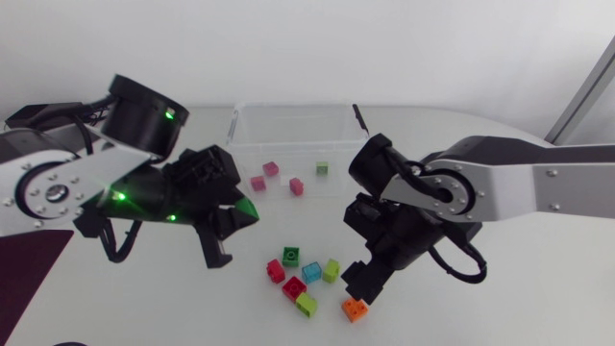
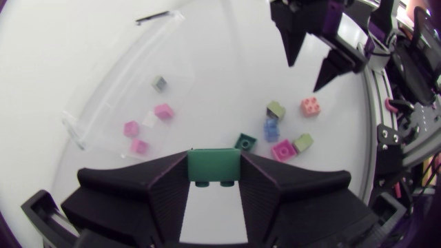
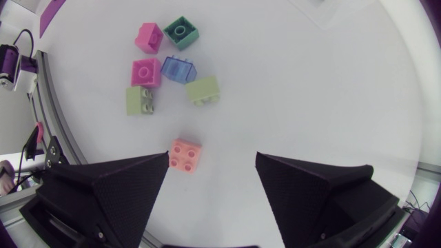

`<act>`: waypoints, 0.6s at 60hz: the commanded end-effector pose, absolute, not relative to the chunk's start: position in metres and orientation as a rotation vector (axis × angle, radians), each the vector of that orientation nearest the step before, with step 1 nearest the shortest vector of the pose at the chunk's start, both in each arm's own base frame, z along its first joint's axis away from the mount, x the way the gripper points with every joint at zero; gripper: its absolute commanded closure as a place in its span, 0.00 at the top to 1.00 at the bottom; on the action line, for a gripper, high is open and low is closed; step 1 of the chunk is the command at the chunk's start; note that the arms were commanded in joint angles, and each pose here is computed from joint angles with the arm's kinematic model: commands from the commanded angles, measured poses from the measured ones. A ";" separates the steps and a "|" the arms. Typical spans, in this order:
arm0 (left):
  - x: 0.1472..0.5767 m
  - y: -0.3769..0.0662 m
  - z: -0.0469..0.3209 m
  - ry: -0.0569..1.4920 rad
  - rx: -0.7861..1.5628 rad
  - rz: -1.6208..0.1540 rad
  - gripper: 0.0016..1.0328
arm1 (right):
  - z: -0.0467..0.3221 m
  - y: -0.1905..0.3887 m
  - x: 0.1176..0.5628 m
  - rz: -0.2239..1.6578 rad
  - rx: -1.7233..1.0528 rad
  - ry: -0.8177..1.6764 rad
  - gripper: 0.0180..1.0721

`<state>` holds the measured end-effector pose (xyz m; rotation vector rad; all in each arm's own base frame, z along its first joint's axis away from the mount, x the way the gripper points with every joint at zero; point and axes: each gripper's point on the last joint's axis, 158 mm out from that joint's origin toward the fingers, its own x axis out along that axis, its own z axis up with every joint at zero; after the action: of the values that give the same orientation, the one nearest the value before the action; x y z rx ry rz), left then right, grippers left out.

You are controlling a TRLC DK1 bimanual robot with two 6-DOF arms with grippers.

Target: Pick up the duplo bricks and place them in the container

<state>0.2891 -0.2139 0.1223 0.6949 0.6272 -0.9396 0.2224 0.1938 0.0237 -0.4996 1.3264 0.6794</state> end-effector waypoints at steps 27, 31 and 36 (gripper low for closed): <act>0.374 -0.219 0.219 0.322 0.502 -0.718 0.31 | -0.034 0.198 0.189 0.686 -0.563 1.491 0.85; 0.386 -0.217 0.221 0.311 0.487 -0.693 0.31 | -0.037 0.199 0.188 0.690 -0.564 1.491 0.81; 0.405 -0.214 0.223 0.281 0.475 -0.648 0.31 | -0.041 0.200 0.187 0.693 -0.574 1.496 0.75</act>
<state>0.3880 -0.2152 0.2201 0.5051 0.2884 -0.6840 0.1985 0.2052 -0.0290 -0.5735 1.4459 0.7115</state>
